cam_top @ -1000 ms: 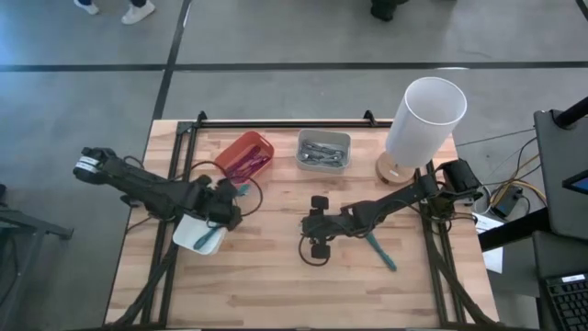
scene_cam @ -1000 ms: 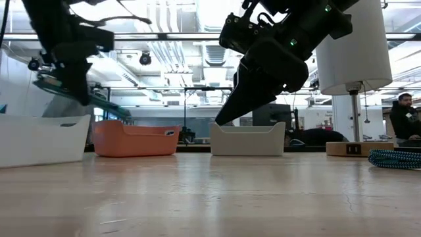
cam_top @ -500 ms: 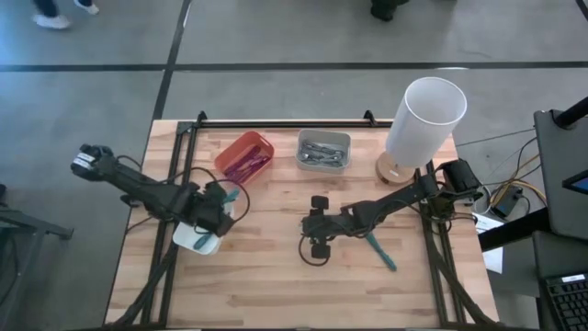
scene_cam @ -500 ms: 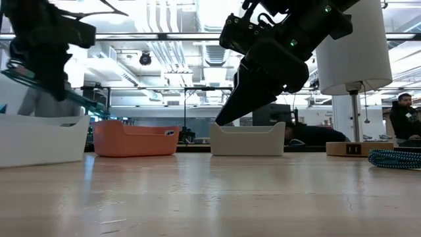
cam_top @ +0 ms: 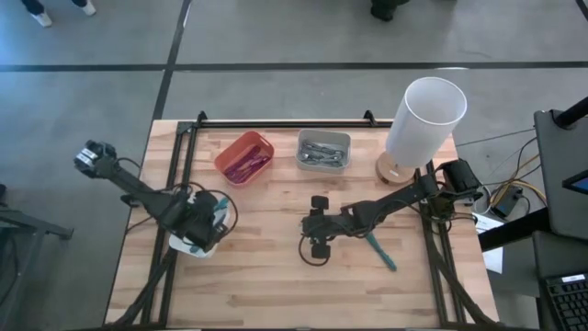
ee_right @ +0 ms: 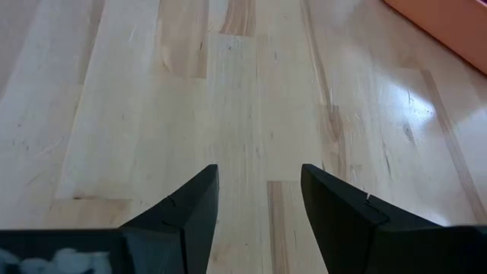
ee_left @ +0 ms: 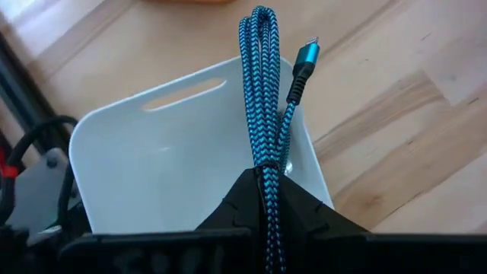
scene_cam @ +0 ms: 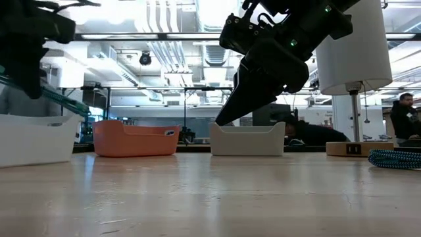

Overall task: Pick & Place USB Port
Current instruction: Put the left blue USB cable into the white bin

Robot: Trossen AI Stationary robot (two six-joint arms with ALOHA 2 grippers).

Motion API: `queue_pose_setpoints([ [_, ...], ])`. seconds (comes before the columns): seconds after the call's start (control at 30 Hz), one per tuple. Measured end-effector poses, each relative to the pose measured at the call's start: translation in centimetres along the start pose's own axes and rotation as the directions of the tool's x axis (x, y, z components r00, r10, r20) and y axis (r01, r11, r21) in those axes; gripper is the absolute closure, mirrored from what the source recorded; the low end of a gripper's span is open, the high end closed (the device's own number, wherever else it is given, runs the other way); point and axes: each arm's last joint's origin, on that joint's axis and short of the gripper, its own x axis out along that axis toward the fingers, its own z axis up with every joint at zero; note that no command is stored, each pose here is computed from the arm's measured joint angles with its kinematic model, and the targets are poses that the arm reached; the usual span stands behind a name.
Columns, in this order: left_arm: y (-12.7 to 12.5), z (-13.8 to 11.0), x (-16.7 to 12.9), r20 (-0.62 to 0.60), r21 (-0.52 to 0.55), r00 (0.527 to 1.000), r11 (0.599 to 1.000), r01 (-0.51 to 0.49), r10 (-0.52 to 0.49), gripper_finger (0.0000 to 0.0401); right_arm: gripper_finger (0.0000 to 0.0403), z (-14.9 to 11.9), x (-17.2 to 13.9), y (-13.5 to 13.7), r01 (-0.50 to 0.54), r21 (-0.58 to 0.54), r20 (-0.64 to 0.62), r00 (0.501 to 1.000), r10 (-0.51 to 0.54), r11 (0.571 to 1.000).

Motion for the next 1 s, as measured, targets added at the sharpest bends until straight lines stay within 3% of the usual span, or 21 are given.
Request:
queue_pose_setpoints([
  [0.3,-0.2,-0.4,-1.8,0.082,0.006,0.996,1.000,0.024,-0.024,0.0383,0.0220,0.0,0.0,0.0,0.000,0.000,0.000,1.000,0.000,1.000],
  [0.53,0.2,-1.0,-2.7,-0.082,-0.028,0.997,1.000,-0.007,0.005,0.0383,0.0219,0.0,0.0,0.0,0.000,0.001,0.002,1.000,0.000,1.000],
  [0.67,0.5,-1.7,-1.9,-0.186,-0.060,0.981,0.997,-0.057,0.045,0.0383,0.0220,0.0,0.0,0.0,0.000,0.001,0.003,1.000,0.000,1.000],
  [0.87,0.8,-2.7,0.5,-0.197,-0.079,0.975,0.989,-0.121,0.103,0.0383,0.0219,0.0,0.0,0.0,-0.001,0.001,0.004,1.000,0.001,1.000],
  [1.0,0.9,-3.3,2.2,-0.196,-0.110,0.977,0.988,-0.109,0.086,0.0383,0.0220,0.0,0.0,0.0,-0.001,0.001,0.004,1.000,0.001,1.000],
])
